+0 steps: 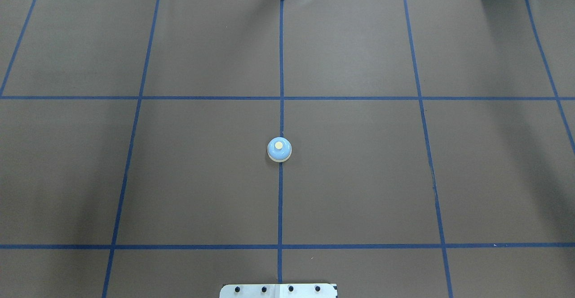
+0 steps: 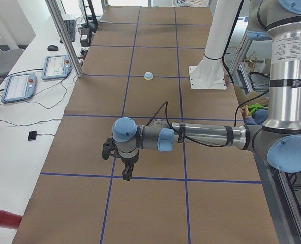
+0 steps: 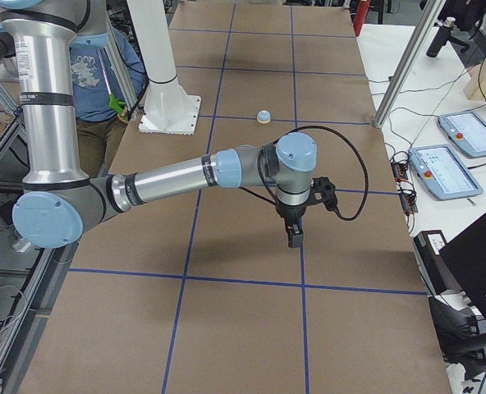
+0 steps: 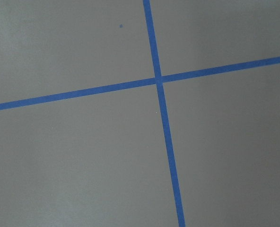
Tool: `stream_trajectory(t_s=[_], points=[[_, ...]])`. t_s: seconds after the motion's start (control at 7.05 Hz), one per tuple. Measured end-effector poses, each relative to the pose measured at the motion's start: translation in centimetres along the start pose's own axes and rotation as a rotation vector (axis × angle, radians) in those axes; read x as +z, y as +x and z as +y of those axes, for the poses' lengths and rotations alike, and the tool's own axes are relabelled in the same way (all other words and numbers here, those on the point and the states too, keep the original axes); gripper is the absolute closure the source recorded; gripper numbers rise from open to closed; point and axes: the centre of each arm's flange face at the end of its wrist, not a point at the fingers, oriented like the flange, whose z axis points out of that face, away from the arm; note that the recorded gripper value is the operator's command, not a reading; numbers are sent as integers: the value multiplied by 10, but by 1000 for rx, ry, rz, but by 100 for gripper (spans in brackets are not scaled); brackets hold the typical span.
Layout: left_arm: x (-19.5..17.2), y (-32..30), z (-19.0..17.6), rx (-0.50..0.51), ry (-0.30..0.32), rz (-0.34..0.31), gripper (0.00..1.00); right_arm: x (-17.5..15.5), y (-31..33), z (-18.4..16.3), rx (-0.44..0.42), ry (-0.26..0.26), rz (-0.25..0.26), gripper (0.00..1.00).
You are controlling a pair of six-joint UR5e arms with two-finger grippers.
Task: Place and press bell with both arms
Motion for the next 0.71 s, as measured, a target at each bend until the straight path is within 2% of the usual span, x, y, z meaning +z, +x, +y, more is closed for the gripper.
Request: stream_trajectory(t_s=[0.28, 0.71], points=[[-6, 7, 25, -3, 10, 28, 0, -4, -6, -19, -1, -8, 13, 0], [-11, 10, 26, 9, 22, 29, 0, -3, -6, -26, 15, -18, 15, 0]])
